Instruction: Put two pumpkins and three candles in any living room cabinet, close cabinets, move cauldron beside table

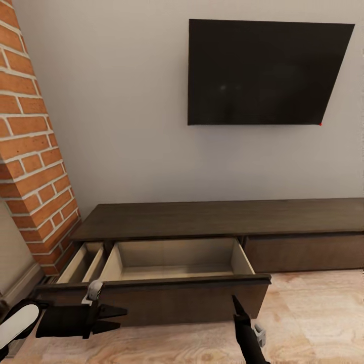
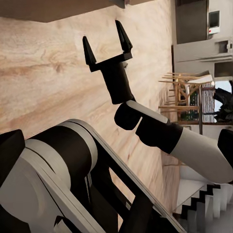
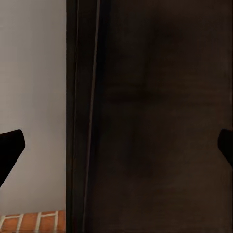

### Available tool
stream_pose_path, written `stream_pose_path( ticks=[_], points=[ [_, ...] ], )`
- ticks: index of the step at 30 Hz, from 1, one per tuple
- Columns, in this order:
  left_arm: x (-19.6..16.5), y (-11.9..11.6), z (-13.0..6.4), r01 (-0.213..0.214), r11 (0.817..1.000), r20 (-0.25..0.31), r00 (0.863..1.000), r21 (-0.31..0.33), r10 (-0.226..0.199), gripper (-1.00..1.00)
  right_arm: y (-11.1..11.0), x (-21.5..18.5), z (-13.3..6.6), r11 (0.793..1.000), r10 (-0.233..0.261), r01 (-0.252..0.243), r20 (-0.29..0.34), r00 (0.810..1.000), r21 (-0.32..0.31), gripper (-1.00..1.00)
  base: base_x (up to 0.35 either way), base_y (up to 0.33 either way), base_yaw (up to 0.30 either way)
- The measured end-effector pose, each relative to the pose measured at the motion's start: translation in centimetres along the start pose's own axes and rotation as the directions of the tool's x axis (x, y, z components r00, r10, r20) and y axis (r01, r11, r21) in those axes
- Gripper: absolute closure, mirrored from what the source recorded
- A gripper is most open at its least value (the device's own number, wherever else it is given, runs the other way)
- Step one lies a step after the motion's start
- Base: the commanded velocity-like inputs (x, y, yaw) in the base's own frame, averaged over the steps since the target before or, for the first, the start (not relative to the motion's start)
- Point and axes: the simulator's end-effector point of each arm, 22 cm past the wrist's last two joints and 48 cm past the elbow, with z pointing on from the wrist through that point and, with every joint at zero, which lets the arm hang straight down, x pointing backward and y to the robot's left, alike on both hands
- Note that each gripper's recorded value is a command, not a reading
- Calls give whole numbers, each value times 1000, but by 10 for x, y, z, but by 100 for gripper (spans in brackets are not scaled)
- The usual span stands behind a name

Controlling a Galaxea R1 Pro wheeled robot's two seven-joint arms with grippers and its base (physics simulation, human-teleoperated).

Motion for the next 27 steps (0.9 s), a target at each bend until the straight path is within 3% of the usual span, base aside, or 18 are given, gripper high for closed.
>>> stream_pose_path(
  ticks=[12,16,20,27],
  points=[
    [0,0,0,-1,1000,1,1000,-1,1,-100,-5,8,-3,1000,6,-5,-32,999,14,-100,-111,0,0],
    [-3,-4,-2,-2,1000,3,1000,-1,2,-100,-6,35,-9,1000,17,-13,-155,988,29,-100,-3,0,0],
    [-10,-10,-6,-8,1000,13,1000,-12,8,-100,-24,63,-32,995,36,-5,-299,954,103,-100,0,0,0],
    [-19,-18,-13,-20,999,17,1000,-40,21,-100,-31,70,-51,986,-7,74,-412,911,146,-100,0,0,0]
  ],
)
